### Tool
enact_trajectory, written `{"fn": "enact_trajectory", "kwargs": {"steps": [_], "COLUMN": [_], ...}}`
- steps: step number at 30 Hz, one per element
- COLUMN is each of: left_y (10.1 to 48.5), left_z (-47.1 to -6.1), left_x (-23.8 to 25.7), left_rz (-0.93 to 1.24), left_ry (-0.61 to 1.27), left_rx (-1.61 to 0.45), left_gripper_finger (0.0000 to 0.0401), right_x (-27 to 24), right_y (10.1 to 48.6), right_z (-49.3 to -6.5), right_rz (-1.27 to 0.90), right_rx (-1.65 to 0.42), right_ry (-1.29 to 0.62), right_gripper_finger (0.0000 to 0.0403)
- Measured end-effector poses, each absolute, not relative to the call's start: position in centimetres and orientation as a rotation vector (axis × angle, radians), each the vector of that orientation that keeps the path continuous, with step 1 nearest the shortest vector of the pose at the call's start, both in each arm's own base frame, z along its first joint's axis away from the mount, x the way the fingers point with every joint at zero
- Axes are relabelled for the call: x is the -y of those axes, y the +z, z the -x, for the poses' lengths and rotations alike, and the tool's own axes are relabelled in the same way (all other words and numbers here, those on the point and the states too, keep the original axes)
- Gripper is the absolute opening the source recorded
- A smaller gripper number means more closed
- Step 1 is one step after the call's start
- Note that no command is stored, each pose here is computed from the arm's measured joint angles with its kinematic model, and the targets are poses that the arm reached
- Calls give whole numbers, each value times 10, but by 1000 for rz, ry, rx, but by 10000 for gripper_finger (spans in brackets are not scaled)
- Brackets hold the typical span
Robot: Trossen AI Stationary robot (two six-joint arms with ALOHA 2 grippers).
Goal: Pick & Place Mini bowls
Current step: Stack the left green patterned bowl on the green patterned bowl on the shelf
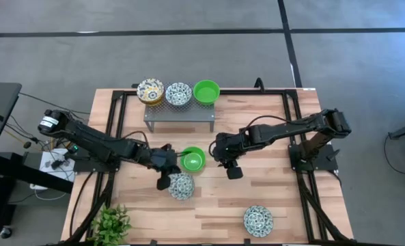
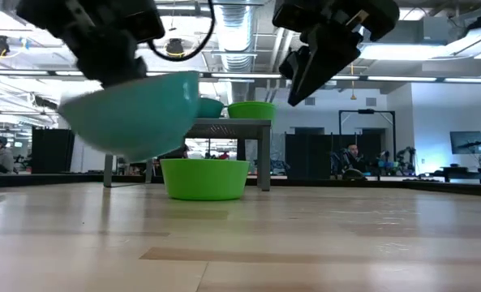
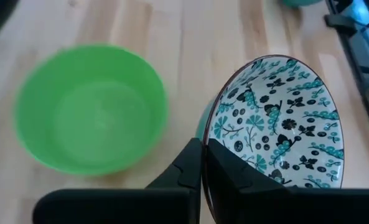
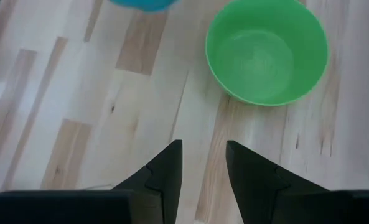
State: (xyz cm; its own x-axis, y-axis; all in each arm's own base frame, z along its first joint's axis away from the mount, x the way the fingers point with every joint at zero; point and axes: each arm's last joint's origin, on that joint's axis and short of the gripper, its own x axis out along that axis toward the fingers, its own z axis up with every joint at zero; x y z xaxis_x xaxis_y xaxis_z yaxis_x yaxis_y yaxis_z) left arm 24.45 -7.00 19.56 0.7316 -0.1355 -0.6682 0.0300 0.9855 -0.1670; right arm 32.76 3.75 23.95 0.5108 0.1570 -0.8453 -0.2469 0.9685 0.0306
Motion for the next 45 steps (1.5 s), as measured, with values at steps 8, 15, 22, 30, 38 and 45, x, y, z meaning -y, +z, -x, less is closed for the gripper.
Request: {"fn": "enact_trajectory", "kwargs": {"steps": [8, 15, 22, 30, 38, 45], "left_y": [213, 250, 286, 319, 334, 335], "left_z": [-257, -267, -261, -242, -233, -223], "left_x": [37, 6, -27, -64, -93, -116], "left_rz": [22, -64, -146, -199, -162, -97], "left_ry": [-25, 35, 125, 312, 510, 650], "left_rx": [-764, -704, -643, -552, -525, -510], "left_gripper_finger": [13, 14, 15, 15, 13, 14], "right_x": [-40, -47, -47, -42, -25, -14], "right_y": [247, 251, 259, 285, 264, 254], "right_z": [-314, -300, -290, -263, -215, -195], "right_rz": [94, 110, 114, 116, 60, 4], "right_rx": [-1065, -1131, -1150, -1068, -835, -657], "right_ry": [221, 209, 214, 212, 163, 77], "right_gripper_finger": [120, 120, 120, 120, 120, 120]}}
